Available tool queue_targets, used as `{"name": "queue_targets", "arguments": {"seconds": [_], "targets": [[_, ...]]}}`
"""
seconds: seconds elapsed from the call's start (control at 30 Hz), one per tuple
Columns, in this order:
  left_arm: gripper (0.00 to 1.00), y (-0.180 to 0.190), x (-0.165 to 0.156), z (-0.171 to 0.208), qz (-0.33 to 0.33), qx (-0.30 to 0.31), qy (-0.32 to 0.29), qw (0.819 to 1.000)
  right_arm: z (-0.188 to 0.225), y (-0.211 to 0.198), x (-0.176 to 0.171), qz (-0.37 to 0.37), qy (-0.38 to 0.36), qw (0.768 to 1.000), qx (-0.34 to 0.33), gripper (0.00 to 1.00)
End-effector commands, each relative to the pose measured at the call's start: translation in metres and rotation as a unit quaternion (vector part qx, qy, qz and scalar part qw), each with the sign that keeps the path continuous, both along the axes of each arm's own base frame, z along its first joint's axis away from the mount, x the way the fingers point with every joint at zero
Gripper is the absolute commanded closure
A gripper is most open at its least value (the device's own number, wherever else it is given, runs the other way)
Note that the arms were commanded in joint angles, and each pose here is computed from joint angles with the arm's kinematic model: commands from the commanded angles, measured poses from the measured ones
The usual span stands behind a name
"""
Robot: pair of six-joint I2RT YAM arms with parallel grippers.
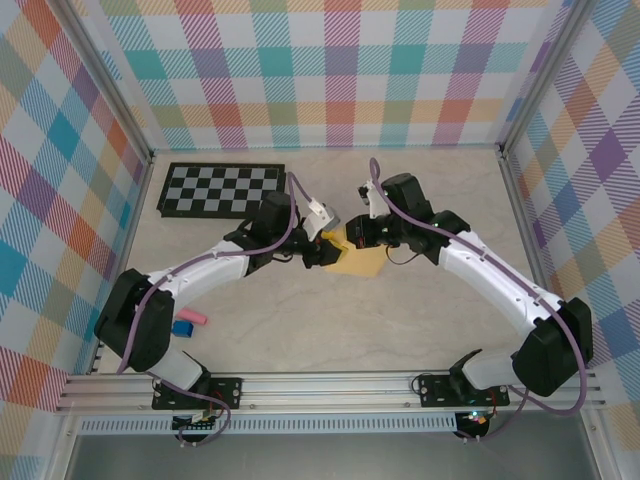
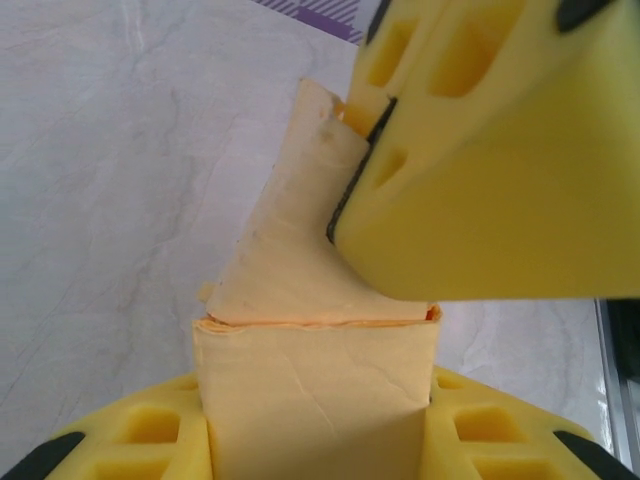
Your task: Fold the paper box
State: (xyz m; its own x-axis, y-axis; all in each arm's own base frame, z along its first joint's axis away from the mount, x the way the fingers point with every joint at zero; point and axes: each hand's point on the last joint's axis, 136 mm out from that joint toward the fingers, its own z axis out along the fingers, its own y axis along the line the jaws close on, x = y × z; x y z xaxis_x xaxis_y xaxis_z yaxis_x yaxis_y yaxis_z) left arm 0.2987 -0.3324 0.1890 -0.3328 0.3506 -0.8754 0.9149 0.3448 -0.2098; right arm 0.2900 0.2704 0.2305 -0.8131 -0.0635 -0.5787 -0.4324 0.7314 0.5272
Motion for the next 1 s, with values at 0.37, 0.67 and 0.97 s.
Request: {"name": "queue_targets", "arguments": {"seconds": [0.37, 0.67, 0.97], "targets": [[0.76, -0.013, 0.025, 0.028, 0.029, -0.056, -0.053, 0.997, 0.004, 0.008, -0.019, -0.005, 0.026, 0.999, 0.02, 0.87], [0.77, -0.013, 0.026, 0.022, 0.028, -0.048, -0.054, 0.997, 0.03, -0.031, -0.025, 0.014, -0.035, 0.999, -0.028, 0.6], [0.77, -0.011, 0.022, 0.028, 0.007, -0.047, -0.053, 0.997, 0.064, -0.053, -0.039, 0.243, -0.307, 0.906, -0.162, 0.32]]}}
